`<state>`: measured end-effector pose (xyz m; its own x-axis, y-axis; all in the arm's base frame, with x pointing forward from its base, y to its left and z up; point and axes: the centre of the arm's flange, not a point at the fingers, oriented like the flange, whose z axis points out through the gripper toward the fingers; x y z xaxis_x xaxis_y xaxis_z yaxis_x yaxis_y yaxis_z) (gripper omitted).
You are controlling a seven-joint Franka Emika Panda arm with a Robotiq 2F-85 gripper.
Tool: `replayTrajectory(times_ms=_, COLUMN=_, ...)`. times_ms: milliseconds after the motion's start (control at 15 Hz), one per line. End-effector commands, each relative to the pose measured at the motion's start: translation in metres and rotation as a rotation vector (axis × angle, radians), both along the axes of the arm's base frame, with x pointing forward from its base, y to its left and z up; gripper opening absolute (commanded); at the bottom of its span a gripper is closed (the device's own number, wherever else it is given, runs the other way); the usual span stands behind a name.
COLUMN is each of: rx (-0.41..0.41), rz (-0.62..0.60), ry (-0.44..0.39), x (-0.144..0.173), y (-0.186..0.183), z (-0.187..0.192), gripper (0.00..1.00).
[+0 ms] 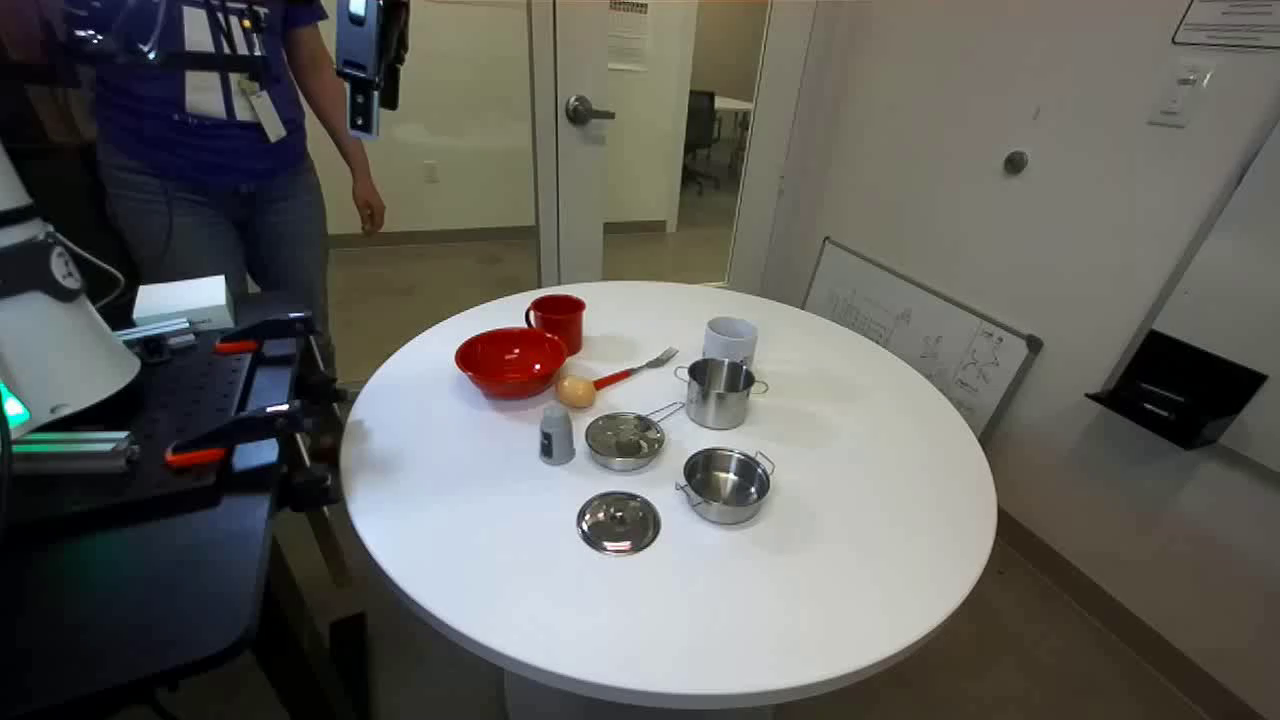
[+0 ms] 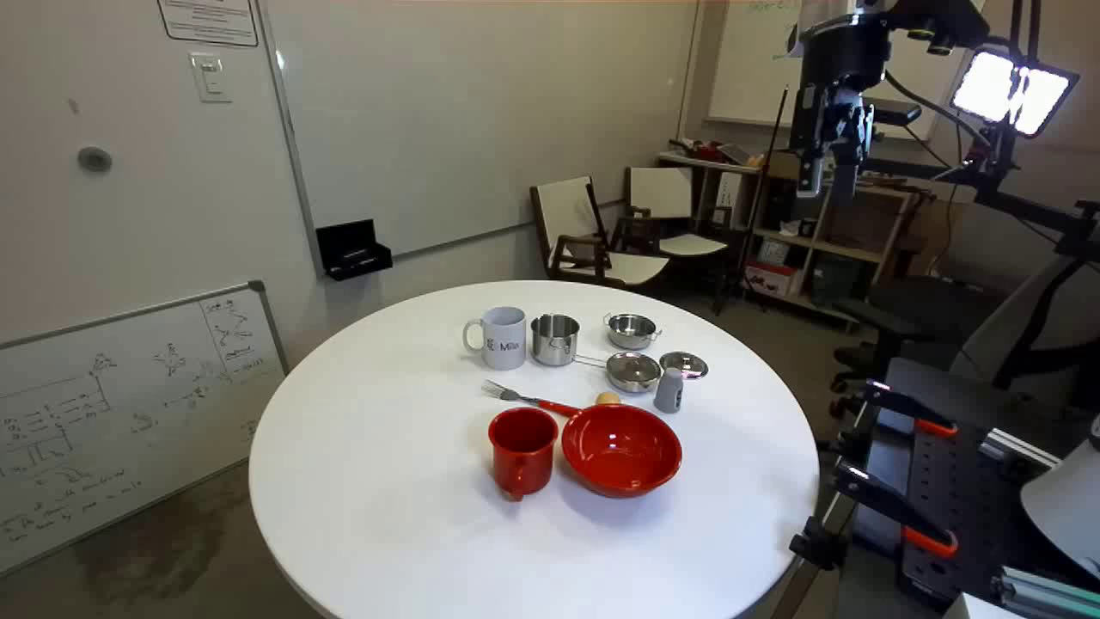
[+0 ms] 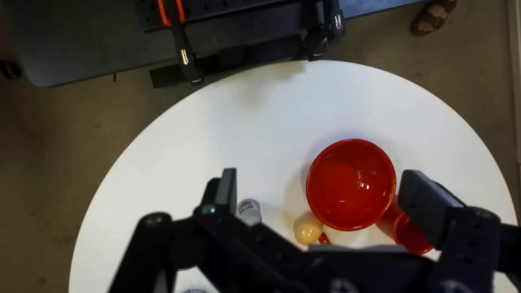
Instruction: Put the orange cup in the orange bowl
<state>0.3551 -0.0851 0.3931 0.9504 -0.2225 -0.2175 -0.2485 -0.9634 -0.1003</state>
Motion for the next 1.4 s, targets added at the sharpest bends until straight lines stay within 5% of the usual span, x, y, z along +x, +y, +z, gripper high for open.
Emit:
replayTrajectory(times_ms=0, rx=0.0, rz=0.0, ry=0.0, x=0.0, y=0.0, z=0.0, gripper=1.0)
replayTrajectory(times_ms=533, rx=-0.005, rz=0.029, ry=0.012, x=0.018, y=0.004, z=-0.008, gripper=1.0)
replayTrajectory(times_ms=867, rx=-0.008, rz=0.254, ry=0.059, x=0.06, y=0.038, z=-0.029, gripper=1.0)
replayTrajectory(times_ms=1333, rx=-0.05, rz=0.421, ry=-0.034, x=0.141, y=0.08, z=-0.069, gripper=1.0)
